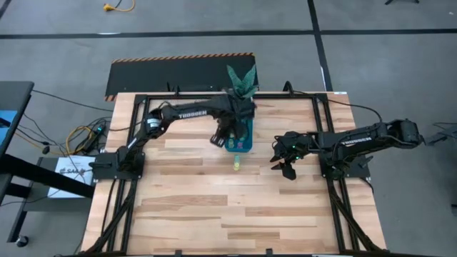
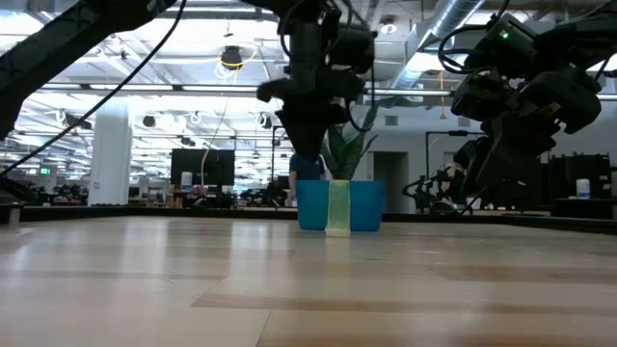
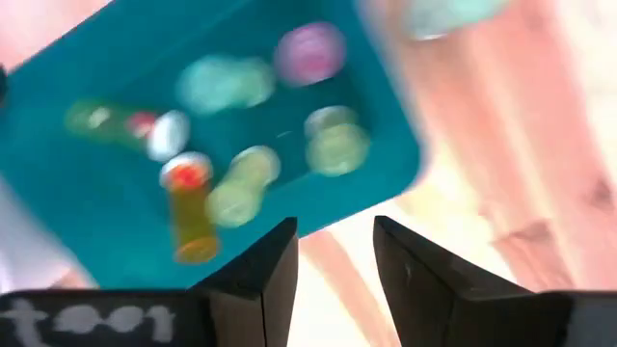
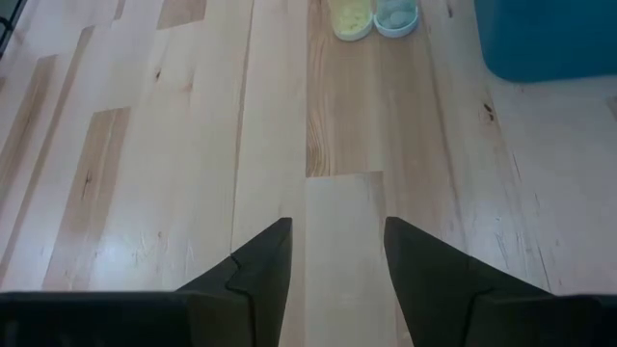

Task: Pick and place pill bottles into a basket
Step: Put the yellow pill bottle into the blue bin

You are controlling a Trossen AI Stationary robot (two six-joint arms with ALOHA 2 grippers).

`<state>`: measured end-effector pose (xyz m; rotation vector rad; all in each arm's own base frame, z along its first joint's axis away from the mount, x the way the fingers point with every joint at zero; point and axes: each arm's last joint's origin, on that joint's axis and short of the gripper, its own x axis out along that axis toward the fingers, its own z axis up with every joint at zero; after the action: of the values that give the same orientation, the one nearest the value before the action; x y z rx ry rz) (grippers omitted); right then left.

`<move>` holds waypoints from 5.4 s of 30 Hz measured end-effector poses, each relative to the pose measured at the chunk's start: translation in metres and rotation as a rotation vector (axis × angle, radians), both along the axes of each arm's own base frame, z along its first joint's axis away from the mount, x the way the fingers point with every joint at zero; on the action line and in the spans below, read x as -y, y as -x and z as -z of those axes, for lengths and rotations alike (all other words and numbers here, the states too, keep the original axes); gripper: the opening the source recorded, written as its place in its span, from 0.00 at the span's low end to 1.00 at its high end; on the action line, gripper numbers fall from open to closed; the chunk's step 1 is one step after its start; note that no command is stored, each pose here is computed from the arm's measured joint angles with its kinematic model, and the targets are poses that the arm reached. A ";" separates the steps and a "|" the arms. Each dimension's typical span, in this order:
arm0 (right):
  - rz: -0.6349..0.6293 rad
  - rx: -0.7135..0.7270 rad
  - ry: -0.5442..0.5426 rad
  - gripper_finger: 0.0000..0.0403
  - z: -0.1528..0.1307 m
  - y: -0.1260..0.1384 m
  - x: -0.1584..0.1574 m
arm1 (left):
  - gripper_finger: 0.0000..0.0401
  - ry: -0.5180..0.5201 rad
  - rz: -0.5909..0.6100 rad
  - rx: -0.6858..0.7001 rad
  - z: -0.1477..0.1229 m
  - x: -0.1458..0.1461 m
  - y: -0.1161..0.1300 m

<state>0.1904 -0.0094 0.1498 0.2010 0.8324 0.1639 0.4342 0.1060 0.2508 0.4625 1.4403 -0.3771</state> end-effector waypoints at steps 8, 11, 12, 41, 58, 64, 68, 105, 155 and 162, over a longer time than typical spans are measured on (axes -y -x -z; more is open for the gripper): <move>0.000 0.000 0.000 0.39 0.000 0.000 0.000 | 0.32 -0.010 0.367 -0.041 0.003 0.081 -0.009; 0.005 -0.002 -0.005 0.39 0.000 0.000 0.000 | 0.32 -0.030 0.489 0.011 0.002 0.108 -0.015; 0.005 -0.002 -0.006 0.39 0.000 0.000 0.000 | 0.32 -0.037 0.526 0.033 0.002 0.117 -0.017; 0.013 -0.011 -0.013 0.39 0.000 0.001 0.000 | 0.56 -0.155 0.823 0.095 0.058 0.148 -0.025; 0.012 -0.011 -0.012 0.39 0.001 0.001 0.000 | 0.56 -0.155 0.794 0.077 0.078 0.124 -0.023; 0.011 -0.011 -0.011 0.39 0.001 0.001 0.000 | 0.56 -0.164 0.786 0.111 0.077 0.122 -0.026; 0.011 -0.011 -0.012 0.39 0.001 0.001 0.000 | 0.56 -0.123 0.797 0.123 0.078 0.123 -0.026; 0.011 -0.011 -0.012 0.39 0.001 0.001 0.000 | 0.40 -0.087 0.785 0.134 0.077 0.124 -0.026; 0.024 -0.015 -0.023 0.39 0.001 0.001 0.000 | 0.23 -0.137 0.709 0.122 0.076 0.155 -0.024; 0.024 -0.015 -0.024 0.39 0.001 0.001 0.000 | 0.23 -0.167 0.699 0.100 0.063 0.162 -0.023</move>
<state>0.1898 -0.0092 0.1492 0.2346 0.8431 0.1499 0.4575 -0.0561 0.1877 1.1113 1.1833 -0.7785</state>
